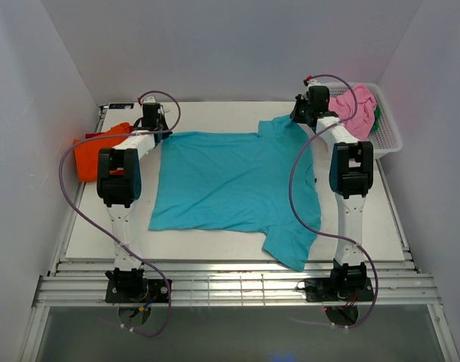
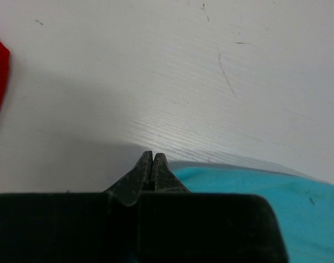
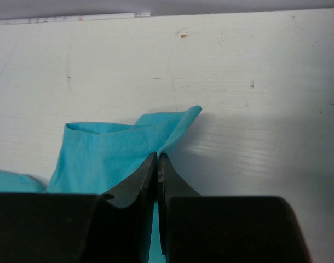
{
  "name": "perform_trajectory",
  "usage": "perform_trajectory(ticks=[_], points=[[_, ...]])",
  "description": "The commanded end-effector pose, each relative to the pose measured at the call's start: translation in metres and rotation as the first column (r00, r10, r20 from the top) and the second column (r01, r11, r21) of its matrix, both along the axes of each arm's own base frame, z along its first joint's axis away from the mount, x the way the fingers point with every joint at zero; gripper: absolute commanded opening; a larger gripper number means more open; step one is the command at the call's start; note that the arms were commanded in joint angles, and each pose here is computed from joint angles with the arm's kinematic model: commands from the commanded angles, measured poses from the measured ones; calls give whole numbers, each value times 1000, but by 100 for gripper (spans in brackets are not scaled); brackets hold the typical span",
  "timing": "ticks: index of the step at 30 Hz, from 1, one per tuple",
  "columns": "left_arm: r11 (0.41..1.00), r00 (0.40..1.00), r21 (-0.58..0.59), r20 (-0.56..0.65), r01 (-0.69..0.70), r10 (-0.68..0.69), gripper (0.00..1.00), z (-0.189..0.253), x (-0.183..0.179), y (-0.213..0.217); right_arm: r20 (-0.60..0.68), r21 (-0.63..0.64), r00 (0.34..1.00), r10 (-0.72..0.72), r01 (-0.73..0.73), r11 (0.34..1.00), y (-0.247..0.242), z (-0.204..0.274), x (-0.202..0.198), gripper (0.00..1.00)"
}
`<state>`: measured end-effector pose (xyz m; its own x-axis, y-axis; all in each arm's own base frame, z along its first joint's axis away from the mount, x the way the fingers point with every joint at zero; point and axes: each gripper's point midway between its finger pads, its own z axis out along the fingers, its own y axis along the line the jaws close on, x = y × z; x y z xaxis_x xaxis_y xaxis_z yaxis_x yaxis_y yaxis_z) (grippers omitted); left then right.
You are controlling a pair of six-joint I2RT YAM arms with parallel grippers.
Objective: Fold and stack the t-shirts
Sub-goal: Grap the side of the flattened tshirt furthest away from the robot with both arms, then fold the flattened tshirt in 1/3 of the way
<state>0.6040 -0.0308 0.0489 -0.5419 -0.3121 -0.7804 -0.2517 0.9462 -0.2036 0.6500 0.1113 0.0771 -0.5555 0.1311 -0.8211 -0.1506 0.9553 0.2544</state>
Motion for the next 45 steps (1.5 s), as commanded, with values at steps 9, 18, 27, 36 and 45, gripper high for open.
perform_trajectory(ticks=[9,18,27,36,45], points=[[999,992,4,124,-33,32,0,69,-21,5,122,-8,992,31,-31,999,-3,77,-29,8],[998,993,-10,96,-66,67,0,62,-55,11,-25,-20,998,49,-49,999,-6,51,-84,8],[993,990,4,76,-119,118,0,52,-90,21,-49,-43,998,41,-43,998,-13,54,-132,8],[990,986,-5,83,-144,143,0,55,-109,25,-87,-82,996,13,-20,996,-23,57,-168,8],[988,987,7,50,-156,155,0,49,-122,27,-180,-141,983,-19,-7,990,-33,43,-201,8]])
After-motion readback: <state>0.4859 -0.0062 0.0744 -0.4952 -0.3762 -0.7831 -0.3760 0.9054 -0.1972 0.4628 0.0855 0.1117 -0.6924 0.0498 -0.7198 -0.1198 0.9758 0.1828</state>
